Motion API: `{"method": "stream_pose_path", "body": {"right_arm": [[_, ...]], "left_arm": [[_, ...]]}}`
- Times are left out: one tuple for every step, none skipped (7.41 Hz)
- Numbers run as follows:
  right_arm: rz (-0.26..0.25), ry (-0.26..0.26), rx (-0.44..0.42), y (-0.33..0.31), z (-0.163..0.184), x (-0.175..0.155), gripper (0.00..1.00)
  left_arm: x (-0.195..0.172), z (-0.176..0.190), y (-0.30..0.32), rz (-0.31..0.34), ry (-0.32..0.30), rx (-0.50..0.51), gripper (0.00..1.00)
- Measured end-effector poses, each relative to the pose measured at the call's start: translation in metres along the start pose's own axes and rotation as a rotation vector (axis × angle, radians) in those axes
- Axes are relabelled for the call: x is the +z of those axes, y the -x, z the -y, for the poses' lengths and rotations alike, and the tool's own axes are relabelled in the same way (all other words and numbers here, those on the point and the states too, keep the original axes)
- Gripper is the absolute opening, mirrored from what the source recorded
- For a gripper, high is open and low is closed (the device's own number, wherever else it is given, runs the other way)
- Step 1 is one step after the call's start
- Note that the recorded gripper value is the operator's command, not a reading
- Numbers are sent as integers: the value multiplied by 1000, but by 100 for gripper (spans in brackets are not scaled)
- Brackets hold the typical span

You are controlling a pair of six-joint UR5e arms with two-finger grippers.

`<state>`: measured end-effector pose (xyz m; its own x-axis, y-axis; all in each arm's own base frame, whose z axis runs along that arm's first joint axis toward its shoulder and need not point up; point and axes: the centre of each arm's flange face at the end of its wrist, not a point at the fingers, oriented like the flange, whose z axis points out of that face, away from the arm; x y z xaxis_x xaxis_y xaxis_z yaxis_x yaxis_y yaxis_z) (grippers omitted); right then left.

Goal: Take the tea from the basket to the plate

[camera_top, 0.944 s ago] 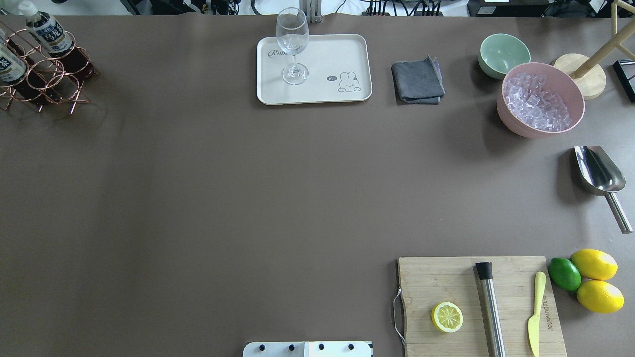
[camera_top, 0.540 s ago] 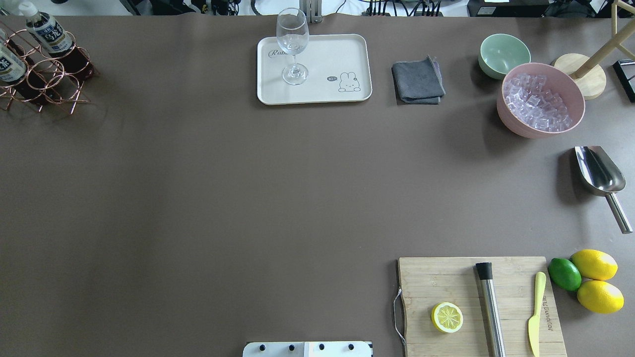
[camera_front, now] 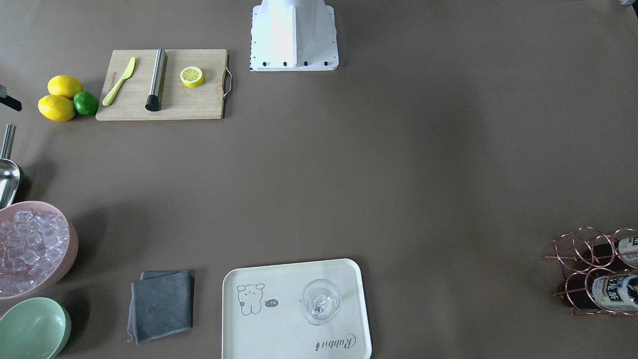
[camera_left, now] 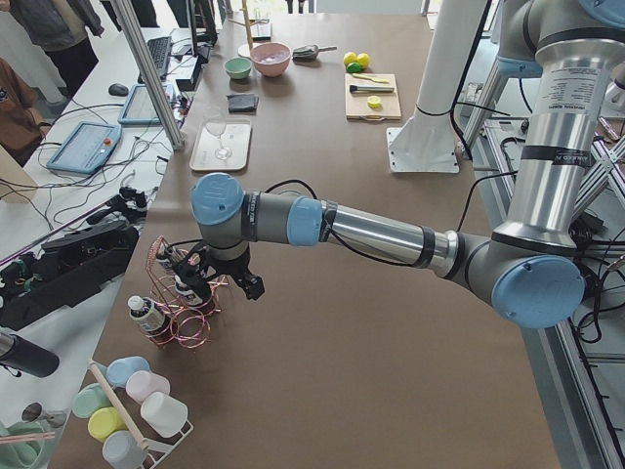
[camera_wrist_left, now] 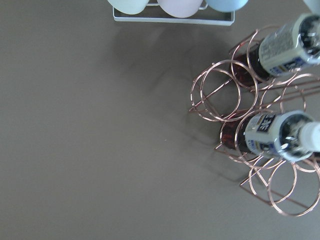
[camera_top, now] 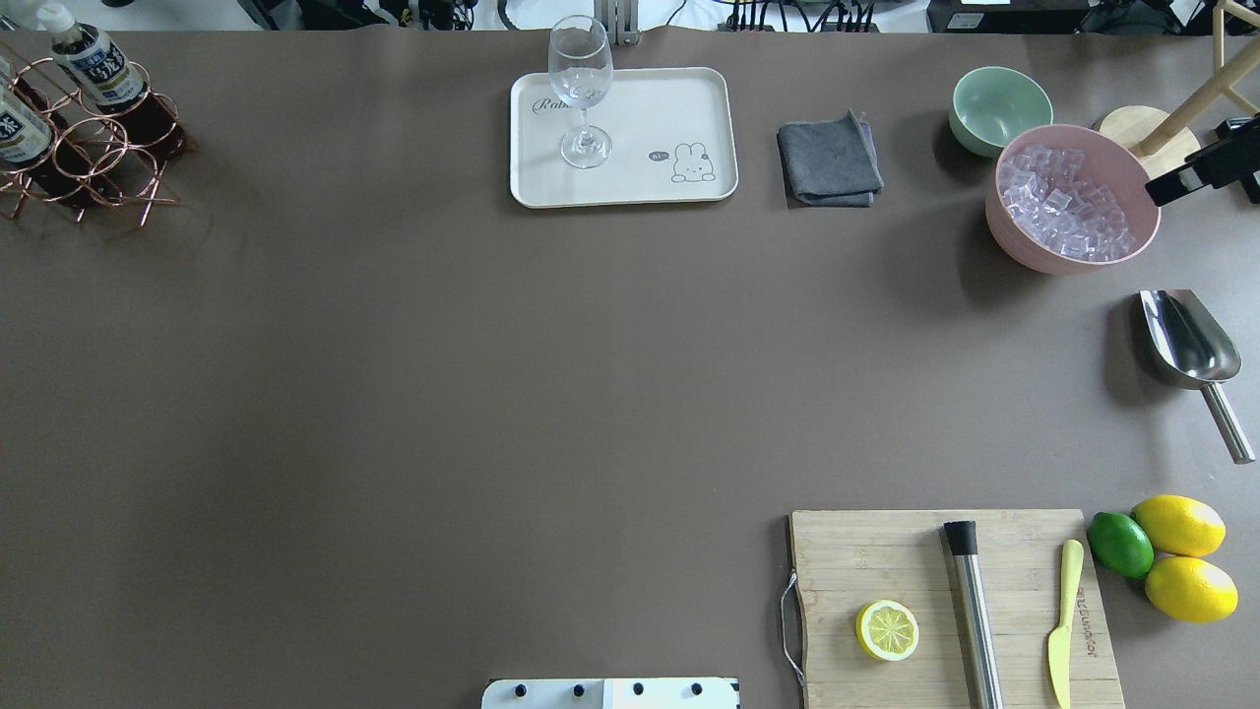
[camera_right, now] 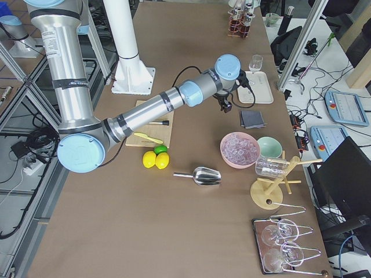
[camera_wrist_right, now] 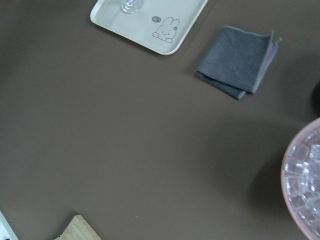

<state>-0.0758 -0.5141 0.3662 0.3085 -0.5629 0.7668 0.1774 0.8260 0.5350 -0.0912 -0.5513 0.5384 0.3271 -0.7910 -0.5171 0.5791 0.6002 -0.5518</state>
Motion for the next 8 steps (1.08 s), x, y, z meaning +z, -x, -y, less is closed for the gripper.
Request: {"method": "stream_pose_path", "body": {"right_arm": [[39,-3,-73,29,16,22,100],[74,-1,-68,55,31,42,100],[102,-9,-77,74,52,57,100],[122,-35,-127,82,72,69,100],[134,-73,-196,80,81,78,100],[134,-125,-275,77,81,81,100],[127,-185,-356,76,77,81,100],[115,-249,-433,76,72,81,100]], "left_arm": [[-8,8,-26,-17,-12,-128,98],[-16,14,-50,-37,-22,-232,98],[-20,23,-66,-61,-29,-301,98],[-24,29,-82,-89,-36,-362,98],[-25,35,-97,-115,-41,-409,98],[-25,40,-111,-133,-44,-442,98],[-21,44,-124,-140,-41,-467,98],[-15,49,-138,-144,-38,-491,98]]}}
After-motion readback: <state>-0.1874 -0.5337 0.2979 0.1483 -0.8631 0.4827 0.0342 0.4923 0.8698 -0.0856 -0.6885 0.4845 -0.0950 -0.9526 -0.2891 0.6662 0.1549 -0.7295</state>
